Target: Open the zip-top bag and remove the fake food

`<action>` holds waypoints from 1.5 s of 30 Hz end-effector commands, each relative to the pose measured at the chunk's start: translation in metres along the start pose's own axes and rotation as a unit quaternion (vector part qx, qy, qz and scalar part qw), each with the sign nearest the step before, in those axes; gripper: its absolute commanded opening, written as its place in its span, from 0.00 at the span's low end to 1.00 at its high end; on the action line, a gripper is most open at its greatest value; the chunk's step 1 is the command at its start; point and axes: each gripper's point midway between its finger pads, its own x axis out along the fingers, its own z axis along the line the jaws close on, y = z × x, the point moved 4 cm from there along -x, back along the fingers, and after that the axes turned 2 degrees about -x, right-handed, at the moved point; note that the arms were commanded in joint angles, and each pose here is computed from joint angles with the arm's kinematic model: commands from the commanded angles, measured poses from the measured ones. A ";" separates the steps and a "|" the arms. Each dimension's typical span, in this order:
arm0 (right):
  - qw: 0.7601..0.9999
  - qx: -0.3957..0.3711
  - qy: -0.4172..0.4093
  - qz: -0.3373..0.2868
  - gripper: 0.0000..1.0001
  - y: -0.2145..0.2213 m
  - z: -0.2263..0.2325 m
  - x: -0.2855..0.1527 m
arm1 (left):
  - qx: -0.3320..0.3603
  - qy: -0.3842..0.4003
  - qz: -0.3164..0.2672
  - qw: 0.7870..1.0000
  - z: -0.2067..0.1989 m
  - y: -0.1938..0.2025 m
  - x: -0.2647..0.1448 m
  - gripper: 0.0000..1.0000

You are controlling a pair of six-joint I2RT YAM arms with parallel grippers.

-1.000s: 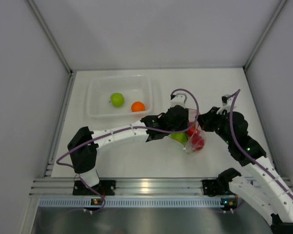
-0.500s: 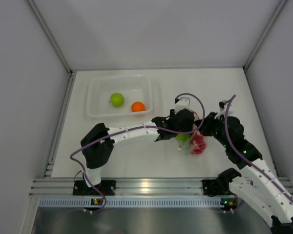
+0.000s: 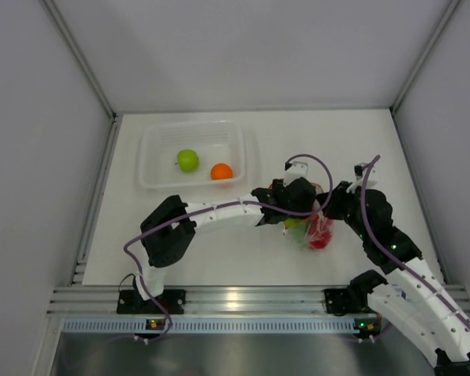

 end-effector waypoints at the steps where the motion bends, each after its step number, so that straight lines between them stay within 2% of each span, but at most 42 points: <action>1: 1.000 -0.010 0.005 -0.014 0.00 -0.007 0.001 -0.001 | 0.023 -0.005 0.013 1.000 0.002 -0.005 -0.013 0.78; 9: 1.000 -0.018 0.004 0.004 0.00 0.001 0.000 0.007 | 0.049 -0.019 0.034 0.998 0.009 0.001 -0.014 0.88; 13: 0.999 -0.029 0.013 0.010 0.00 0.001 -0.002 0.007 | 0.050 -0.005 0.051 0.997 0.006 0.007 -0.014 0.91; 19: 0.999 -0.034 0.023 0.009 0.00 0.000 -0.005 0.006 | 0.071 -0.034 0.092 0.993 0.021 0.021 -0.023 0.92; 21: 0.999 -0.034 0.023 0.009 0.00 0.000 -0.005 0.007 | 0.079 -0.040 0.104 0.991 0.025 0.026 -0.026 0.98; 27: 0.999 -0.030 0.017 0.006 0.00 -0.002 -0.002 0.007 | 0.092 -0.058 0.125 0.986 0.039 0.044 -0.022 0.96; 29: 0.999 -0.028 0.013 0.006 0.00 -0.003 0.000 0.007 | 0.093 -0.063 0.130 0.985 0.041 0.049 -0.018 0.91; 30: 0.999 -0.030 0.012 0.004 0.00 -0.003 0.000 0.006 | 0.093 -0.065 0.131 0.985 0.042 0.050 -0.016 0.83; 33: 0.999 -0.034 0.020 0.008 0.00 -0.002 -0.003 0.005 | 0.093 -0.067 0.135 0.984 0.042 0.054 -0.013 0.68; 34: 0.999 -0.035 0.020 0.007 0.00 -0.002 -0.003 0.004 | 0.090 -0.066 0.134 0.985 0.041 0.053 -0.014 0.58; 36: 0.999 -0.035 0.019 0.007 0.00 -0.001 -0.004 0.004 | 0.084 -0.062 0.131 0.986 0.039 0.050 -0.016 0.46; 37: 0.999 -0.035 0.018 0.006 0.00 -0.001 -0.003 0.004 | 0.080 -0.060 0.129 0.987 0.038 0.048 -0.017 0.34; 40: 0.999 -0.035 0.003 0.004 0.00 -0.001 0.001 0.004 | 0.069 -0.051 0.118 0.989 0.032 0.040 -0.023 0.21; 45: 0.998 -0.035 -0.039 0.016 0.00 0.004 0.011 0.007 | 0.066 -0.032 0.081 0.994 0.017 0.027 -0.035 0.10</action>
